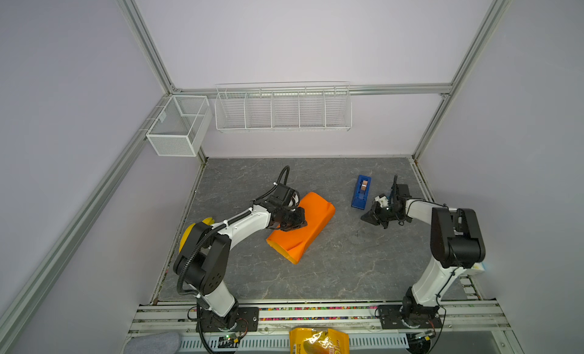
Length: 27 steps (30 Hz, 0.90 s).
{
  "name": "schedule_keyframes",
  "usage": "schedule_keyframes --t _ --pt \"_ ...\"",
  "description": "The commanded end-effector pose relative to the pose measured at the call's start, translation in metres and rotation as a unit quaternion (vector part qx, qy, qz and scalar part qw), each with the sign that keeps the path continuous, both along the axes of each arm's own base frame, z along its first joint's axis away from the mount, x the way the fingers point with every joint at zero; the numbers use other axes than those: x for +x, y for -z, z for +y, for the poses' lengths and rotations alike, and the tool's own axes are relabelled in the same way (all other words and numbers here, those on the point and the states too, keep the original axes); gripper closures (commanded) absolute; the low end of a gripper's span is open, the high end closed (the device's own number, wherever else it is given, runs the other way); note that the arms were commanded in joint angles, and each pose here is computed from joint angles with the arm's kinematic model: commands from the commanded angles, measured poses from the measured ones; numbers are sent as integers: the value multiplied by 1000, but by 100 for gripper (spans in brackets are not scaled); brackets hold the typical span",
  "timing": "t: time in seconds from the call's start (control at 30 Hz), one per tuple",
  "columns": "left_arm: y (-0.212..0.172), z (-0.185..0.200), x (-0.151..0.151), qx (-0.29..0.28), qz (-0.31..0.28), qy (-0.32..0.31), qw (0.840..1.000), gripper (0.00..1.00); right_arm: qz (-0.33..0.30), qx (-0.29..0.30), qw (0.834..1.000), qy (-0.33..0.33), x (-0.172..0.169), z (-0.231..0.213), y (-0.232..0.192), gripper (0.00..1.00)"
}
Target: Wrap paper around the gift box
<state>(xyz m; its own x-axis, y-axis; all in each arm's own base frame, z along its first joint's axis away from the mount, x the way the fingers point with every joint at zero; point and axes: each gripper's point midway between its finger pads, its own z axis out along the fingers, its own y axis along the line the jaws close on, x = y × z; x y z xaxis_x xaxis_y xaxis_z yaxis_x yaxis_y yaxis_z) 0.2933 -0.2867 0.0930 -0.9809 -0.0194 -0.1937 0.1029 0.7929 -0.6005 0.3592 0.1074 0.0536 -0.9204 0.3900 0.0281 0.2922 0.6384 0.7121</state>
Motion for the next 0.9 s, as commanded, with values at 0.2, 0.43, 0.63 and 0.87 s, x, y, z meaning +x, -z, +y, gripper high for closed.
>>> schedule_keyframes --t 0.2,0.43,0.63,0.87 --pt "45 23 -19 72 59 -8 996 100 -85 -26 988 -126 -43 39 -72 94" --pt "45 22 -19 71 59 -7 996 100 -141 18 966 -214 -67 97 -117 93" --pt "44 21 -18 68 58 -7 996 100 -134 44 951 -274 -78 151 -119 93" --pt "45 21 -19 68 59 -10 996 100 -102 62 937 -328 -88 212 -95 93"
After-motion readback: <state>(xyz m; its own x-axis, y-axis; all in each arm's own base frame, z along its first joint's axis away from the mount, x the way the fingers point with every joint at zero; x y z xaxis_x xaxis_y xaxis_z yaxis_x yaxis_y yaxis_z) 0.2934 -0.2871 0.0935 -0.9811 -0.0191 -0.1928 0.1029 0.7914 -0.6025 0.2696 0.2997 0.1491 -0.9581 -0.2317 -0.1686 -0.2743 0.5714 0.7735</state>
